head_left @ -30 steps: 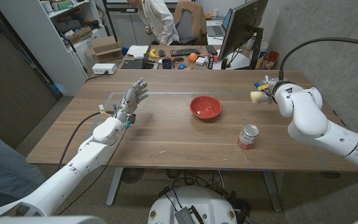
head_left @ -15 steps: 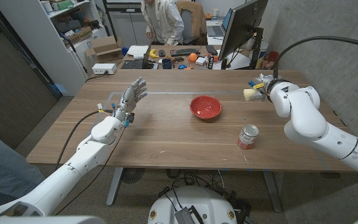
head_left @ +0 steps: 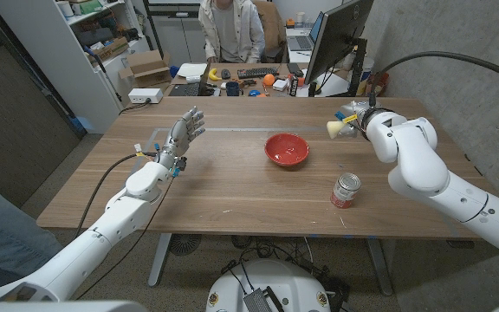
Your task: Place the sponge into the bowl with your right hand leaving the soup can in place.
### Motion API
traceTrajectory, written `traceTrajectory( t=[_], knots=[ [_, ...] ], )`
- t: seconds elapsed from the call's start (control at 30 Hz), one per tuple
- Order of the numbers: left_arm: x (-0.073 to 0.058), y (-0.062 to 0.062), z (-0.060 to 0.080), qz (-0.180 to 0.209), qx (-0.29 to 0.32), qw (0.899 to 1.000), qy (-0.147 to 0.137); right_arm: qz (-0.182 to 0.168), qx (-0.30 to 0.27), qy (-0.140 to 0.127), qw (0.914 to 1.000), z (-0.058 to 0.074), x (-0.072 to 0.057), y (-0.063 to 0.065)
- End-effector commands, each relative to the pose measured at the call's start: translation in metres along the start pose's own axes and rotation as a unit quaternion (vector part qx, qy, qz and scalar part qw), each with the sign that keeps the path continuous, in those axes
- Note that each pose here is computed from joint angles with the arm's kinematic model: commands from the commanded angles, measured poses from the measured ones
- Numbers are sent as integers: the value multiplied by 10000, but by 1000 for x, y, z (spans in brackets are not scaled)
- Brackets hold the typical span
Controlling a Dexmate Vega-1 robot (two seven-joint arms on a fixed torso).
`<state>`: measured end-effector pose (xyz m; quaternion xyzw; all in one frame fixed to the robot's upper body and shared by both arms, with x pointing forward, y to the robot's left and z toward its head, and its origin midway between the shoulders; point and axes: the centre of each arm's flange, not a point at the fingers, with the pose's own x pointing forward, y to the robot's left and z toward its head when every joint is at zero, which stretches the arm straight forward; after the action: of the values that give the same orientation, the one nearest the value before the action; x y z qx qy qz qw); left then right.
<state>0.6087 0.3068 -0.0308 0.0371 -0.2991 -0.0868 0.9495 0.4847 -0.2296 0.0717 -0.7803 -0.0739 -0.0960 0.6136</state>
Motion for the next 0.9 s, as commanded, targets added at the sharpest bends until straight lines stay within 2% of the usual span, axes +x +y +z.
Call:
traceTrajectory(
  t=[0.03,0.27,0.6,0.73,0.9],
  knots=[
    [-3,2,4,34,43,10000,-39,-135,-52,-226,9996,14,4,-8],
    [-2,1,4,45,25,10000,-17,-165,-47,-329,9993,21,6,-8],
    [-1,1,5,41,23,10000,-36,-278,-115,-464,9985,33,0,-20],
    [-2,1,5,154,-119,9997,-143,-302,-162,-554,9979,40,0,-19],
    [-1,0,9,101,-25,9998,-161,-397,-65,-705,9967,47,3,-19]
  ],
)
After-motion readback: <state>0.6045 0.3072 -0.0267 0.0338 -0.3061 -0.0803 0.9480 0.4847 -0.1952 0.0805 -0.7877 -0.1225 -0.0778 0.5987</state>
